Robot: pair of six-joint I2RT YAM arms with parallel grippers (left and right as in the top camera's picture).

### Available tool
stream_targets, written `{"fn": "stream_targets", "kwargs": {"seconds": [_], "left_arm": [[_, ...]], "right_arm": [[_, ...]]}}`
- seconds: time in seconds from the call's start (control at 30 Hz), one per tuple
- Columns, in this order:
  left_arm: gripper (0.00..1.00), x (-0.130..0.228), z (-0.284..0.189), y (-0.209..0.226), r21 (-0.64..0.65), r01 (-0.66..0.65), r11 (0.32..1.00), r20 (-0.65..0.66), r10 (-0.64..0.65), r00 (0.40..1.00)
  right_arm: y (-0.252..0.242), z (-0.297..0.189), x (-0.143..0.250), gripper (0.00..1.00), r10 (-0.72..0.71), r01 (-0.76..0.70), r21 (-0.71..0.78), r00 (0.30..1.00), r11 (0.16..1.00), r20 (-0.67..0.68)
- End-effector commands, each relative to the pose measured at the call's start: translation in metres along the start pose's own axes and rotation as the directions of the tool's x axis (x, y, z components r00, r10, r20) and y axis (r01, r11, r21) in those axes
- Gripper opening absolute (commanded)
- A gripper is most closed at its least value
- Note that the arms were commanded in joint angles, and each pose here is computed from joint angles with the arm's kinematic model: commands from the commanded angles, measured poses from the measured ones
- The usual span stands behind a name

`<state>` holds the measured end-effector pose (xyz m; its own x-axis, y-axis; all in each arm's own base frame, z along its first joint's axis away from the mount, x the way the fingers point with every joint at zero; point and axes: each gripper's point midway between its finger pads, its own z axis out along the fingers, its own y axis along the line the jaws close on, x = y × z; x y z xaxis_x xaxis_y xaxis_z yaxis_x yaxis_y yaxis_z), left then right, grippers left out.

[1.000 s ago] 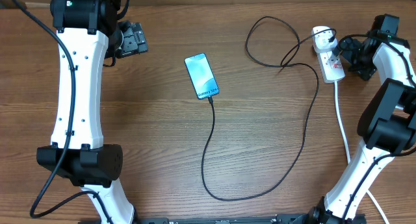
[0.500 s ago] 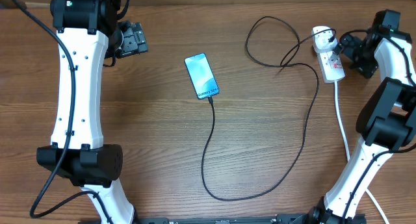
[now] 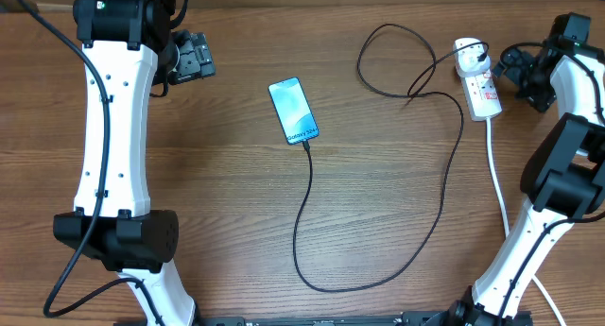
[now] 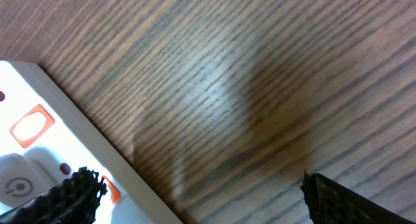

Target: Plug charger to phone and switch on socket

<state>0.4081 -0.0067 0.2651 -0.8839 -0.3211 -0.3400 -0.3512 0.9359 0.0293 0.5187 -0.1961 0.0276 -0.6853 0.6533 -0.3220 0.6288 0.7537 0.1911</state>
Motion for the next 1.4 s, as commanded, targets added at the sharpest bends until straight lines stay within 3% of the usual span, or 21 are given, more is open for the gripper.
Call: {"fn": "stream_targets", "kwargs": {"seconds": [0.0,1.37], "left_arm": [[1.0,-0.001,0.005,0.003,-0.015,0.012,1.0,-0.006,-0.012,1.0],[1.0,-0.001,0.005,0.003,-0.015,0.013,1.0,-0.006,-0.013,1.0]], "right_arm": [[0.007,0.009,0.006,1.0,-0.013,0.013,0.002,1.0,1.0,-0.013],[0.01,0.011,0.028,1.0,-0.035,0.036,0.015,0.995,0.999,-0.09]]}}
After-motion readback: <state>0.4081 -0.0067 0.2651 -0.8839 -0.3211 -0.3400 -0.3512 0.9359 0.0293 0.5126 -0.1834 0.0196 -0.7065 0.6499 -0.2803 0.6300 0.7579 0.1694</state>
